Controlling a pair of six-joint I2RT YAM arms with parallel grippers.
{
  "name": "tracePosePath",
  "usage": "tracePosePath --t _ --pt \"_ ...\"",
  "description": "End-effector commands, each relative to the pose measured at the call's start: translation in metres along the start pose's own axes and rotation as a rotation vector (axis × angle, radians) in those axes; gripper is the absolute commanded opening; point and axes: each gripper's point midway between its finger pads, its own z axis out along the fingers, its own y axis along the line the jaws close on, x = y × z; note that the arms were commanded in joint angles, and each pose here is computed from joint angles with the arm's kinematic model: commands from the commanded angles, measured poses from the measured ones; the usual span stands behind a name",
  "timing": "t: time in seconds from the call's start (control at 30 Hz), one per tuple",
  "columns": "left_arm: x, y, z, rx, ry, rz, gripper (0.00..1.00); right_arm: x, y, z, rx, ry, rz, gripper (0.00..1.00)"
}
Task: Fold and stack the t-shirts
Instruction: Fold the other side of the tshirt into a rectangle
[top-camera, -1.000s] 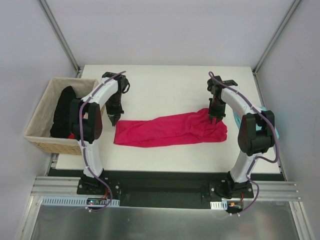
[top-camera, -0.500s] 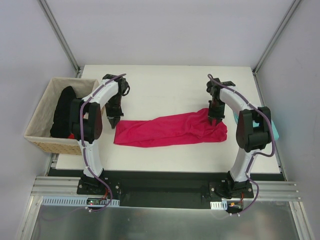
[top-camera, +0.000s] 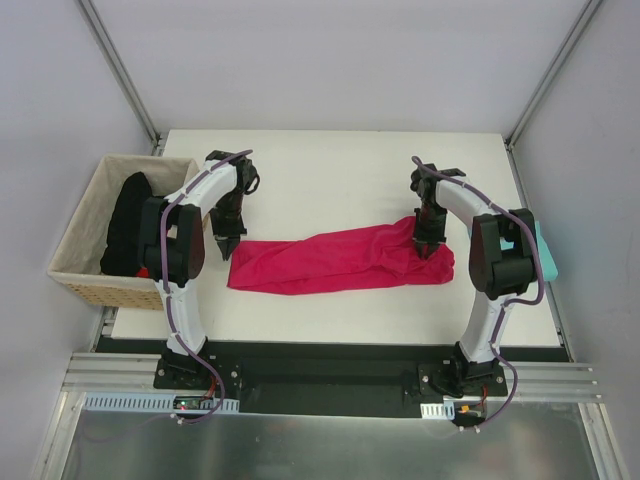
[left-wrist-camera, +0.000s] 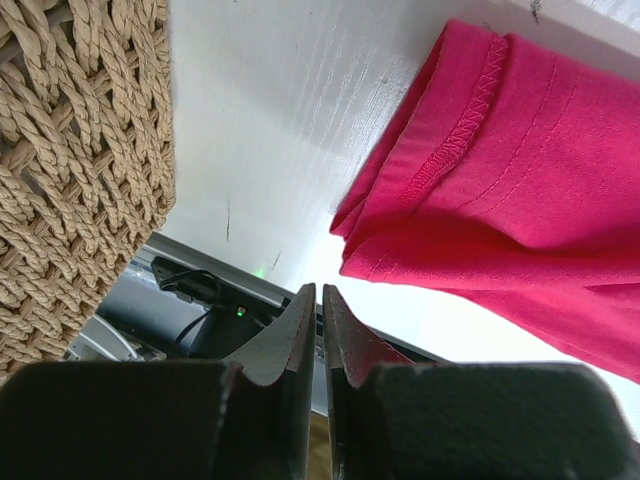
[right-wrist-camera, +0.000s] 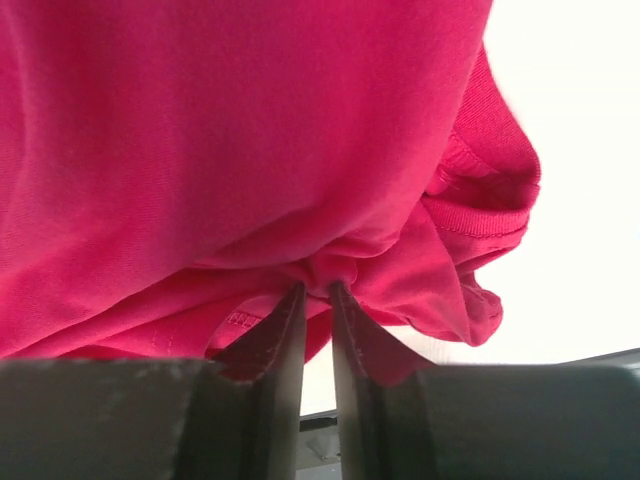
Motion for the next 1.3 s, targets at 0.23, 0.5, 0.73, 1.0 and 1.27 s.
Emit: tracePosePath --t 0.23,0.5,0.73,1.0,1.27 --pt "0.02 0.016 -0.014 -0.036 0.039 0.003 0.06 -0.002 -0.001 -0.009 -0.011 -0.008 0.006 0.01" --pt "0.015 0.015 -0.015 -0.03 0.026 0.008 0.06 -0.015 -0.005 -0.038 -0.003 -0.08 0.02 0.01" --pt "0.013 0.01 -0.012 -0.012 0.02 0.018 0.06 -0.023 -0.012 -0.062 0.019 -0.136 0.017 0.01" --pt "0.012 0.013 -0.011 -0.02 0.013 0.027 0.06 -0.037 -0.015 -0.075 0.055 -0.191 0.001 0.01" --pt "0.012 0.013 -0.01 -0.024 0.017 0.038 0.06 -0.059 -0.035 -0.081 0.187 -0.243 -0.03 0.01"
